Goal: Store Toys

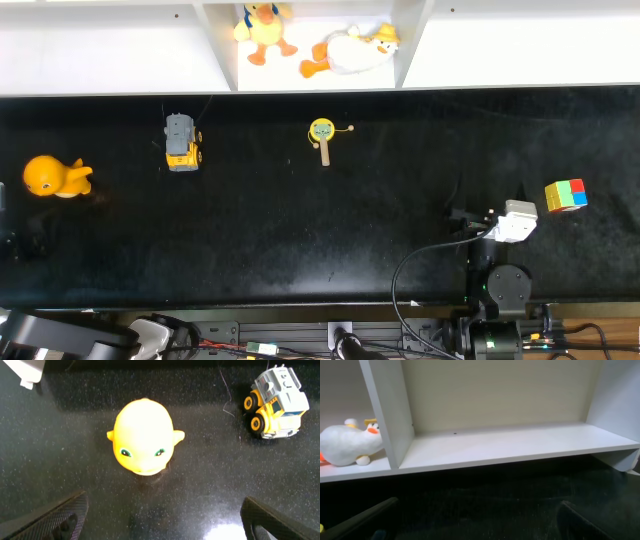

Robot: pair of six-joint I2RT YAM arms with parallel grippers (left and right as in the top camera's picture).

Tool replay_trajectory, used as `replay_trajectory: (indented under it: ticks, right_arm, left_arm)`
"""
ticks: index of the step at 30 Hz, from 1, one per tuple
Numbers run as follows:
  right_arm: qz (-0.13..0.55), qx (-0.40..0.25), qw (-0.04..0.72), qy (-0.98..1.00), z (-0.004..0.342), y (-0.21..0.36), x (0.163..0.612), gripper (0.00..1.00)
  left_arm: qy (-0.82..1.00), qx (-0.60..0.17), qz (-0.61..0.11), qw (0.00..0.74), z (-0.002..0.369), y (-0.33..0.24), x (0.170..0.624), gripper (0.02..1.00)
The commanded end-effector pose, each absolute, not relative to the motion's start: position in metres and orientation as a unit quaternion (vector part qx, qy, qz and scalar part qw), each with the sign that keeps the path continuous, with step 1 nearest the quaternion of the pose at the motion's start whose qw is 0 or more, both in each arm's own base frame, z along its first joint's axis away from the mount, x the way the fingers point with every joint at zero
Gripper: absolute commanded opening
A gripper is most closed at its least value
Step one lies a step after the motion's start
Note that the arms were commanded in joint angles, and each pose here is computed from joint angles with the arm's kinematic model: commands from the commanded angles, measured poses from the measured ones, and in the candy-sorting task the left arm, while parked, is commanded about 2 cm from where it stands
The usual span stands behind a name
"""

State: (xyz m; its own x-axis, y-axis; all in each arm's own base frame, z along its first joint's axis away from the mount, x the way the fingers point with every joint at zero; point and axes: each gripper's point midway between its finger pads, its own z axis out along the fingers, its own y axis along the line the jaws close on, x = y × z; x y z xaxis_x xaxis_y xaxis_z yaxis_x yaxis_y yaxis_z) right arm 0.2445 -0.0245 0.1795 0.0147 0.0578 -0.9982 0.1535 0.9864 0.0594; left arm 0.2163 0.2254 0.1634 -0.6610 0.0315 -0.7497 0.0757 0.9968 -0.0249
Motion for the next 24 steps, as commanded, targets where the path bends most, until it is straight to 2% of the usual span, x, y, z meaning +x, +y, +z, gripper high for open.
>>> replay_trajectory:
  ticks: [1, 11, 24]
  right_arm:
    - [-0.034, 0.073, 0.708, 0.701, 0.176, -0.024, 0.245, 0.996]
    - [-0.034, 0.073, 0.708, 0.701, 0.176, -0.024, 0.245, 0.996]
    - [-0.034, 0.073, 0.708, 0.701, 0.176, -0.024, 0.245, 0.996]
  left_arm:
    - [0.901, 0.032, -0.029, 0.432, 0.174, 0.228, 0.230, 1.000]
    - [0.915, 0.017, -0.025, 0.403, 0.153, 0.239, 0.259, 1.000]
    - [0.924, -0.001, -0.025, 0.382, 0.133, 0.250, 0.264, 0.998]
